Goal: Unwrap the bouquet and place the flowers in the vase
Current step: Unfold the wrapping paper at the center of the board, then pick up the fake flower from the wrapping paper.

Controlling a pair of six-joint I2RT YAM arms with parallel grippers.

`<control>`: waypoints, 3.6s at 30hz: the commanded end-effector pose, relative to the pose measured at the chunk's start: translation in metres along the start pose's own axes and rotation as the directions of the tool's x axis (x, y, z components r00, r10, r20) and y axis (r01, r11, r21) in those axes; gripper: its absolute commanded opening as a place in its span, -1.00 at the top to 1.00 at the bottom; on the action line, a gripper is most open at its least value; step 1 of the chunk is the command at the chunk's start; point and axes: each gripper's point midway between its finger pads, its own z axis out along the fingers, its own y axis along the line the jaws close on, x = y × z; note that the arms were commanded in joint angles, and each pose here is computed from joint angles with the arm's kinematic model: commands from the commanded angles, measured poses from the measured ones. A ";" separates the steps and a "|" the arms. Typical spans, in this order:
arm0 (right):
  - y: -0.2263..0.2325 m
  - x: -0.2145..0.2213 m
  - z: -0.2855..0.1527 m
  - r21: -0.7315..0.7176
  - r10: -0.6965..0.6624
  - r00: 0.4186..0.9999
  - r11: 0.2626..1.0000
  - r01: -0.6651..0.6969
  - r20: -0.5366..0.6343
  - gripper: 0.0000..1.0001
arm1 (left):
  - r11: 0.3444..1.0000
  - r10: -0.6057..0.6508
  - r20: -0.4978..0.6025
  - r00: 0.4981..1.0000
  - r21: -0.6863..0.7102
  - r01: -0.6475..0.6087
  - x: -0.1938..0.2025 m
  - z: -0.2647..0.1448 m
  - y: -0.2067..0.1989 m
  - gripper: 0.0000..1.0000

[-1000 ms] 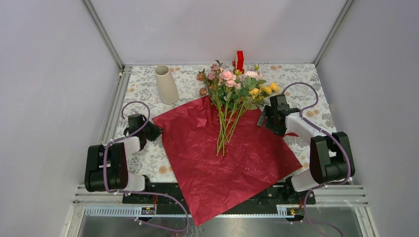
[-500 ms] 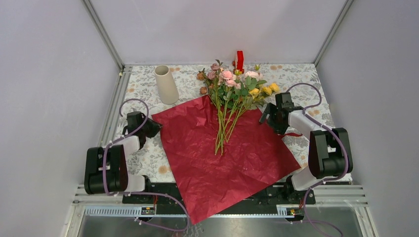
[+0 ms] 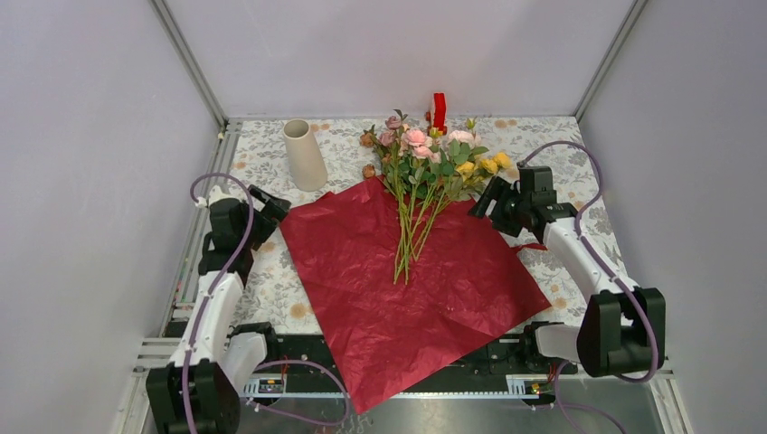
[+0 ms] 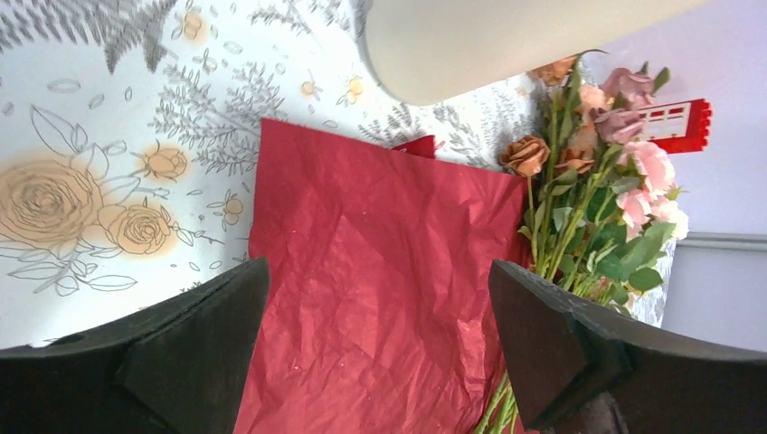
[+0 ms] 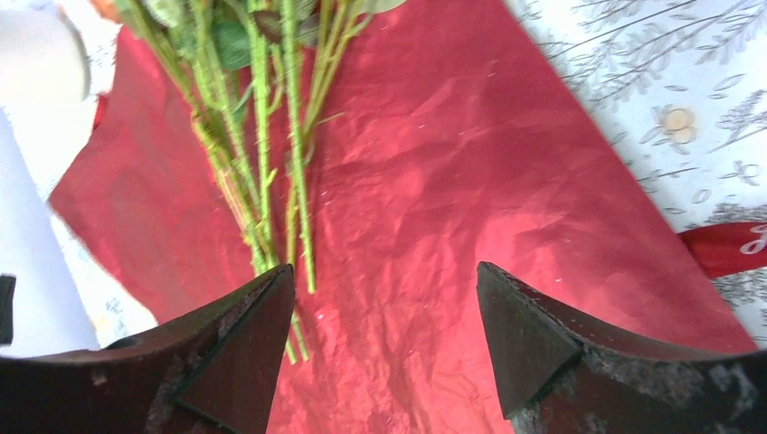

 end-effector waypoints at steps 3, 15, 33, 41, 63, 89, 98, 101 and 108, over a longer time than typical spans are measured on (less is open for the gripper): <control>0.036 0.010 -0.023 -0.199 -0.013 0.999 0.980 0.007 -0.033 -0.49 | 0.952 0.296 0.035 0.955 0.075 -0.297 -0.040 -0.045 -0.050 -0.98; 0.091 0.021 0.007 -0.257 0.034 0.999 0.966 -0.040 -0.026 -0.13 | 0.714 0.647 0.022 0.762 0.336 -0.615 -0.010 -0.046 -0.136 -0.97; 0.080 -0.032 0.103 0.019 0.025 0.999 1.000 -0.024 -0.029 0.14 | 0.678 0.710 0.097 0.698 0.176 -0.714 -0.038 -0.059 -0.115 -0.98; 0.071 -0.028 0.121 0.060 0.008 0.998 0.998 -0.004 -0.061 0.15 | 0.679 0.715 0.110 0.691 0.129 -0.723 -0.046 -0.060 -0.111 -0.98; 0.067 -0.026 0.145 0.081 -0.003 0.996 0.997 0.011 -0.093 0.60 | 0.681 0.714 0.134 0.687 0.091 -0.726 -0.054 -0.064 -0.108 -0.98; 0.137 -0.048 -0.052 -0.244 -0.335 0.901 0.882 0.403 0.277 1.00 | 0.677 0.514 0.141 0.846 0.539 -0.501 -0.011 -0.114 -0.190 -0.97; 0.238 0.023 -0.163 -0.672 -0.394 0.841 0.512 0.536 0.371 1.00 | 0.297 0.396 0.071 0.916 0.934 -0.201 0.050 -0.222 -0.291 -0.96; 0.272 0.041 -0.202 -0.787 -0.379 0.838 0.333 0.519 0.393 1.00 | 0.171 0.360 0.018 0.933 0.982 -0.085 0.060 -0.254 -0.310 -0.96; 0.297 0.069 -0.242 -0.849 -0.436 0.806 0.153 0.505 0.400 1.00 | 0.085 0.371 0.036 0.928 0.994 -0.072 0.068 -0.275 -0.320 -0.96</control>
